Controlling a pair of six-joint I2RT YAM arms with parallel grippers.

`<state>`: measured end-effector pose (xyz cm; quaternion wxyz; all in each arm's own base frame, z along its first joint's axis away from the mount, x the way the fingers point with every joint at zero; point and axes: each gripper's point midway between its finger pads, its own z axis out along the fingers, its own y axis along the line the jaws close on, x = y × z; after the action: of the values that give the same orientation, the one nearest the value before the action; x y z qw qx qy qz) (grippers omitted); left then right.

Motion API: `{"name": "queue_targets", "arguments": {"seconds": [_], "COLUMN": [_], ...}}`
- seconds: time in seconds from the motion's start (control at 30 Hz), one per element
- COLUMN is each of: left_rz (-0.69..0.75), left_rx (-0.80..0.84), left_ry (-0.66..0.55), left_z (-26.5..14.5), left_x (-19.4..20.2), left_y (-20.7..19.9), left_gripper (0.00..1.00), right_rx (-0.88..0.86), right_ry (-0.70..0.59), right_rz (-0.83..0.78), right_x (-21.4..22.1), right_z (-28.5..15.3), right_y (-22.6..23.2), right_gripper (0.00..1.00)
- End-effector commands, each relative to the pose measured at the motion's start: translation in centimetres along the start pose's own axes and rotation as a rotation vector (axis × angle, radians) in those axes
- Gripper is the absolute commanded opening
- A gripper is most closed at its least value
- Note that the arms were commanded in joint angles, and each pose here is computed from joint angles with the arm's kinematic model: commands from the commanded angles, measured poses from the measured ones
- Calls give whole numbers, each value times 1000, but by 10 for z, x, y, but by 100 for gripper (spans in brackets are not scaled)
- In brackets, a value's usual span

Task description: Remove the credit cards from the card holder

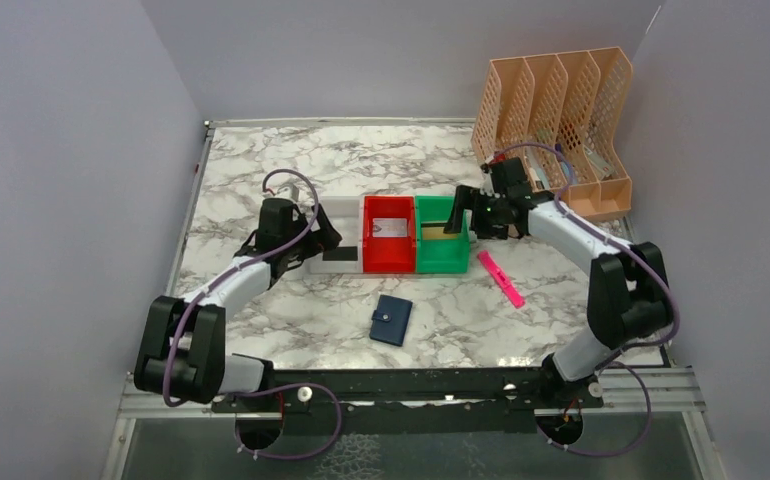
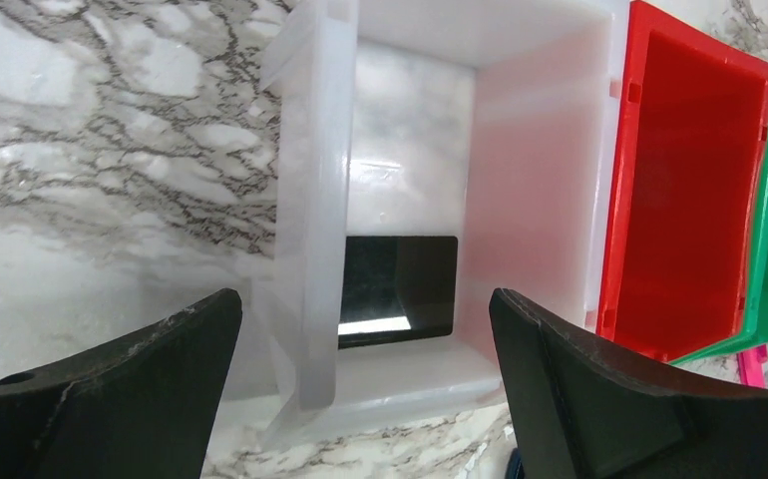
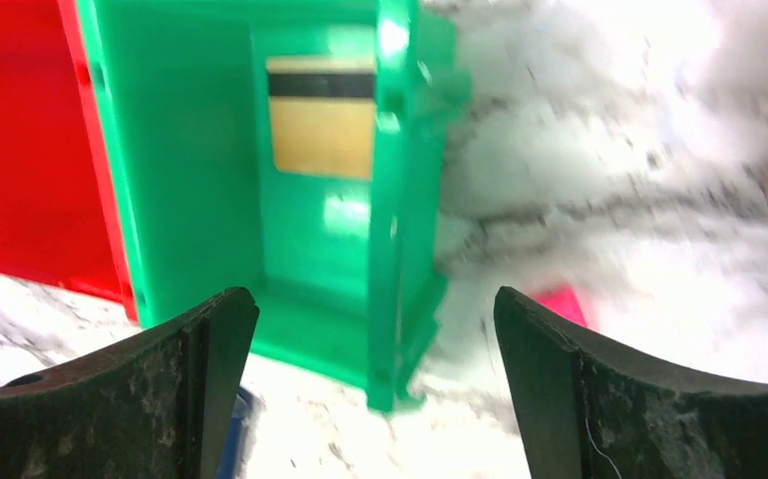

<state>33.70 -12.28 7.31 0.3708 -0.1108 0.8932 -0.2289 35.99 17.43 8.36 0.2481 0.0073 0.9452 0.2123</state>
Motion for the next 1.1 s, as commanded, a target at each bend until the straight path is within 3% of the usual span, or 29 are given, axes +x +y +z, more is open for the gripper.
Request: {"name": "queue_targets", "arguments": {"seconds": [0.0, 0.37, 0.47, 0.7, 0.93, 1.07], "left_rz": [-12, -15, -13, -11, -7, -10], "left_rx": [-65, -77, -76, -62, -55, -53], "left_ry": [-76, -211, -226, -230, -222, -198], "left_z": [-22, -72, -80, -91, -92, -86], "left_x": [-5, -18, -16, -11, -11, -8], "left_y": [10, 9, 9, 8, 6, 6], "left_gripper": [99, 99, 99, 99, 99, 99], "right_rx": [118, -59, 52, 369, 368, 470], "right_ry": [-69, 57, 64, -53, -117, -97], "right_rz": [17, 121, 140, 183, 157, 271], "right_x": [15, 91, 96, 78, 75, 88], "right_z": [-26, -6, 5, -7, -22, -27], "right_y": [-22, -17, -39, -93, -95, -120], "right_gripper": [96, 90, 90, 94, 99, 100]}}
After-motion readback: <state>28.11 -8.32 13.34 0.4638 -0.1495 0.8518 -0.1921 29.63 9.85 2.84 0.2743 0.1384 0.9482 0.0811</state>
